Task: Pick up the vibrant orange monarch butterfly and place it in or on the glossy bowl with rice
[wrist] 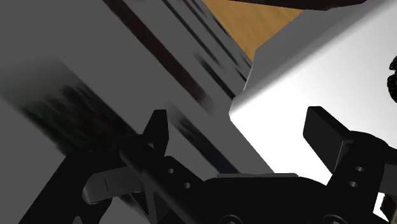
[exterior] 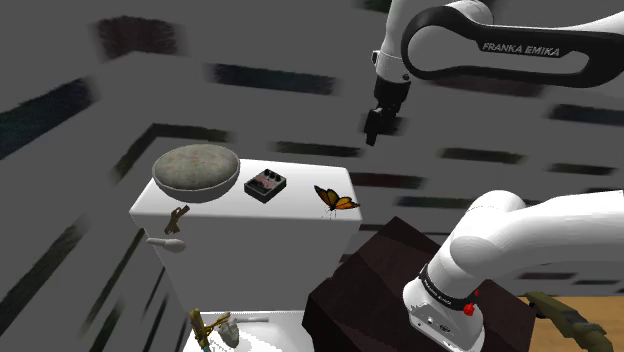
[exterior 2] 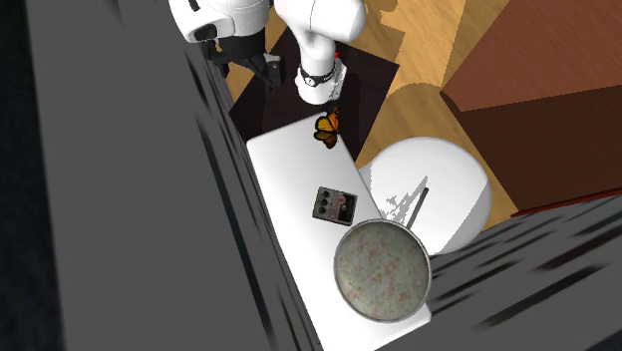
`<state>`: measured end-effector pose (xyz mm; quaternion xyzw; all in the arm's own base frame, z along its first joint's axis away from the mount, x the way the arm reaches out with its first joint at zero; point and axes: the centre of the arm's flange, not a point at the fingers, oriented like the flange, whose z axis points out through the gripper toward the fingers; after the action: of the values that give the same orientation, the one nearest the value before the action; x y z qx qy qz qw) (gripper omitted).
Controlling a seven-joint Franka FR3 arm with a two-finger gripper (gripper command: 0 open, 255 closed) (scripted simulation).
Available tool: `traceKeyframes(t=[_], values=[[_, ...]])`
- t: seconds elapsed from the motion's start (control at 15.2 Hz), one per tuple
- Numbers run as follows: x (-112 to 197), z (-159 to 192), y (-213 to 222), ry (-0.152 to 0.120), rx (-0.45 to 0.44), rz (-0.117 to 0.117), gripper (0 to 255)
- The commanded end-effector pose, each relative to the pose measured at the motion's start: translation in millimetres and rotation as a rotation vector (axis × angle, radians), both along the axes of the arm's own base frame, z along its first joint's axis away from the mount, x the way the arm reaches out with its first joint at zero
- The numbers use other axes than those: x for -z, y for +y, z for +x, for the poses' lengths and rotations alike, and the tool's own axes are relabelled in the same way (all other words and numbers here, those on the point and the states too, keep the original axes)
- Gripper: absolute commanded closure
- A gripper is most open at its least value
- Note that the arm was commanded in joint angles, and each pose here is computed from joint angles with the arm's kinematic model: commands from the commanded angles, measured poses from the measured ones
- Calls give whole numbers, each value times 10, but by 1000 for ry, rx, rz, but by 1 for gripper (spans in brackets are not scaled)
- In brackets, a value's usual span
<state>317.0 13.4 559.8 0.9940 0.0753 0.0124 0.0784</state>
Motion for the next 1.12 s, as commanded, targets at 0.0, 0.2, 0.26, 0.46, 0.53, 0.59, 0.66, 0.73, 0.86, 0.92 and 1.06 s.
traceKeyframes(t=[0.0,0.2,0.26,0.46,0.53,0.59,0.66,0.73,0.86,0.92,1.06], values=[[0,0,0,0,0,0,0],[200,-109,264,-31,13,45,0],[265,-143,354,-41,18,59,0],[454,-240,632,-72,31,104,0],[515,-269,726,-83,35,119,0],[574,-298,822,-93,40,134,0],[633,-326,918,-103,44,148,0],[690,-353,1016,-113,49,163,0],[801,-404,1214,-134,58,193,0],[855,-428,1314,-144,62,208,0],[915,-454,1431,-156,67,225,0]])
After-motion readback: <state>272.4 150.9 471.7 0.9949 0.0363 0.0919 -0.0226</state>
